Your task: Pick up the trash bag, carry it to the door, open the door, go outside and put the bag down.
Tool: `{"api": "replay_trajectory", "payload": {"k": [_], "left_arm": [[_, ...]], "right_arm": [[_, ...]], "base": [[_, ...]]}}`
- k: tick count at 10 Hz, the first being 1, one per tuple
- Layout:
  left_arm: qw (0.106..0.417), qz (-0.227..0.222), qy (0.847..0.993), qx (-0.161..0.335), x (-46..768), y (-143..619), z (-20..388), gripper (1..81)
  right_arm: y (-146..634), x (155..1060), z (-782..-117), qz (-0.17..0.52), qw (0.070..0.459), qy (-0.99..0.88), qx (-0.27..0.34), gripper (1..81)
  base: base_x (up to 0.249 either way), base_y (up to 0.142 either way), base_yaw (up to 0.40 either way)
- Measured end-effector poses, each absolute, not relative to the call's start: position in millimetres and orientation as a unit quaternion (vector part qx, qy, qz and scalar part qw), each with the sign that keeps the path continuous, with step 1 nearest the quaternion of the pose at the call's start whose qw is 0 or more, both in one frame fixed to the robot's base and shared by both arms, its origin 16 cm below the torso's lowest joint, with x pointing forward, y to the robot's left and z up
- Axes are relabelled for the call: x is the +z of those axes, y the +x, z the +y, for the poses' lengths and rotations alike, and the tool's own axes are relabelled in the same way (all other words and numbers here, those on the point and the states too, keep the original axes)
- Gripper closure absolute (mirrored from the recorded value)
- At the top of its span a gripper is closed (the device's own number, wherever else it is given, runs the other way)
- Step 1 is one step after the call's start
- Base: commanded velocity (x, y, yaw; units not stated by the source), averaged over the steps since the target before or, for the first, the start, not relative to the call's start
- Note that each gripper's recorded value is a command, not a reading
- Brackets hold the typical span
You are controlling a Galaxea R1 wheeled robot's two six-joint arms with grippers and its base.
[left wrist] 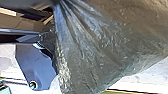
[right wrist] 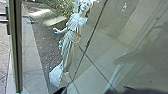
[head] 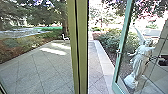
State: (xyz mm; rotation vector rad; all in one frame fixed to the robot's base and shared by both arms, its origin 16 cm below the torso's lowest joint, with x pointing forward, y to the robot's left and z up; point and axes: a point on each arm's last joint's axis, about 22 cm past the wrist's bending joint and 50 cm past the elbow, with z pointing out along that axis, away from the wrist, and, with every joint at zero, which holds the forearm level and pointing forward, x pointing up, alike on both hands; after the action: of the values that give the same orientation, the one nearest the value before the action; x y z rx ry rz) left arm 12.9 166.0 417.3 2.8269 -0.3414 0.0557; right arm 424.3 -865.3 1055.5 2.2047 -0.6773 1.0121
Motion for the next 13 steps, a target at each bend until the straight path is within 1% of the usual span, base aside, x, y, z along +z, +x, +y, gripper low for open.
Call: {"api": "replay_trajectory", "payload": {"k": [1,2,4,6,7,10,13], "left_arm": [[0.146,-0.119,0.982,0.019,417,12,166,81.1],[0.146,-0.12,0.982,0.02,417,13,166,81.1],[0.146,-0.122,0.981,0.02,417,13,166,81.1],[0.146,-0.122,0.982,0.02,417,13,166,81.1],[0.146,-0.122,0.981,0.02,417,13,166,81.1],[0.146,-0.123,0.981,0.021,417,14,166,81.1],[0.146,-0.123,0.981,0.021,417,14,166,81.1]], "right_arm": [[427,1033,-845,-0.283,0.261,0.851,0.356,1.0],[431,1019,-827,-0.299,0.226,0.863,0.339,1.0],[421,988,-795,-0.333,0.148,0.887,0.284,1.0],[404,952,-764,-0.344,0.076,0.905,0.239,1.0],[399,934,-744,-0.336,0.048,0.914,0.223,1.0],[370,886,-689,-0.291,-0.01,0.941,0.174,1.0],[283,808,-664,-0.285,-0.03,0.954,0.085,1.0]], "base": [[0.0,0.0,0.0],[0.0,0.0,0.0],[0.0,0.0,0.0],[0.0,0.0,0.0],[0.0,0.0,0.0],[0.0,0.0,0.0],[0.0,0.0,0.0]]}}
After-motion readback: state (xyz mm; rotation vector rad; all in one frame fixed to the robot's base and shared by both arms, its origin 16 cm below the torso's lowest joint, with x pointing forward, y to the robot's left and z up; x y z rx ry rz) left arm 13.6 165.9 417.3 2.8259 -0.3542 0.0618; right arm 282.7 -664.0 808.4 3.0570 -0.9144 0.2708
